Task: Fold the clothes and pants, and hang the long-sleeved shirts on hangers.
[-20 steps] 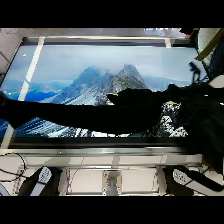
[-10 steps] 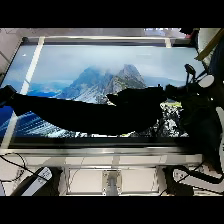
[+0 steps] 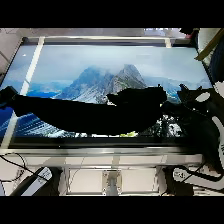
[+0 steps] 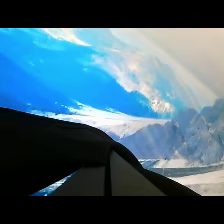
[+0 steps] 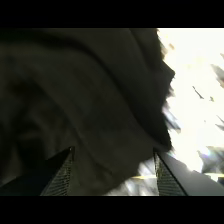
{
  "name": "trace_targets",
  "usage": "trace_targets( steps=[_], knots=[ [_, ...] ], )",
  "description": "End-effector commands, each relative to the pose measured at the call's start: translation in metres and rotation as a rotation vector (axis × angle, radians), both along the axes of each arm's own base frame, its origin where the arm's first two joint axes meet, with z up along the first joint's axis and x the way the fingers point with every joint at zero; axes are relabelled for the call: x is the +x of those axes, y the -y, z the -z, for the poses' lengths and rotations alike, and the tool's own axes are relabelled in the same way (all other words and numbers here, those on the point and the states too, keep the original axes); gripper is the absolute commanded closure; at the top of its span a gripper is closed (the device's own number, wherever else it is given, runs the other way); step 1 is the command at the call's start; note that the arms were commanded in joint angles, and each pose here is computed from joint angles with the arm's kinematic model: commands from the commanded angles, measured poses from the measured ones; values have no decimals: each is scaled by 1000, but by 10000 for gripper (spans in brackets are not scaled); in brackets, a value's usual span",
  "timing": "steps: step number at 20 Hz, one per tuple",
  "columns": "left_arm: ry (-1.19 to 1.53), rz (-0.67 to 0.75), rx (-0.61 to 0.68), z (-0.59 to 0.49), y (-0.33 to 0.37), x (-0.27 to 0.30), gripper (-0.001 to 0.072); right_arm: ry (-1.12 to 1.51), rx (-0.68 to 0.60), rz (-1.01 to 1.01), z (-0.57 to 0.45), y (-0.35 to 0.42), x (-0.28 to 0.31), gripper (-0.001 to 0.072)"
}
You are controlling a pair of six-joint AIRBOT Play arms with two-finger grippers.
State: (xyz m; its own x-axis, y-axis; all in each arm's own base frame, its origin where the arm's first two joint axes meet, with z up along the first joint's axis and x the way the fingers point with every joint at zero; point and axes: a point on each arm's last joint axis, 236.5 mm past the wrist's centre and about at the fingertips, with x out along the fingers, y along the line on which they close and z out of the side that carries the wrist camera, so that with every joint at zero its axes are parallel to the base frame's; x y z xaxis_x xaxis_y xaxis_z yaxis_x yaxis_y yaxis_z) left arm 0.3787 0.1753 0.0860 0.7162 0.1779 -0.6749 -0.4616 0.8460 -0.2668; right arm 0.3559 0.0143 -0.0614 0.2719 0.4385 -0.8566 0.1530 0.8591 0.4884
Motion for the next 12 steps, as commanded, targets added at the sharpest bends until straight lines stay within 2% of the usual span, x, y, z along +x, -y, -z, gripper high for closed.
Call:
trace_targets(
  steps=[1,6,7,12],
  knots=[
    [-6,3,-3,1,1,-1,702,44,50,12,9,-3,26,135],
    [-6,3,-4,1,1,-1,702,8,-10,-41,23,8,22,138],
    [-7,3,-4,1,1,-1,702,-4,-1,-51,23,6,19,160],
    [-24,11,-15,5,4,-3,702,-45,251,-270,-7,-50,-20,160]
  ],
)
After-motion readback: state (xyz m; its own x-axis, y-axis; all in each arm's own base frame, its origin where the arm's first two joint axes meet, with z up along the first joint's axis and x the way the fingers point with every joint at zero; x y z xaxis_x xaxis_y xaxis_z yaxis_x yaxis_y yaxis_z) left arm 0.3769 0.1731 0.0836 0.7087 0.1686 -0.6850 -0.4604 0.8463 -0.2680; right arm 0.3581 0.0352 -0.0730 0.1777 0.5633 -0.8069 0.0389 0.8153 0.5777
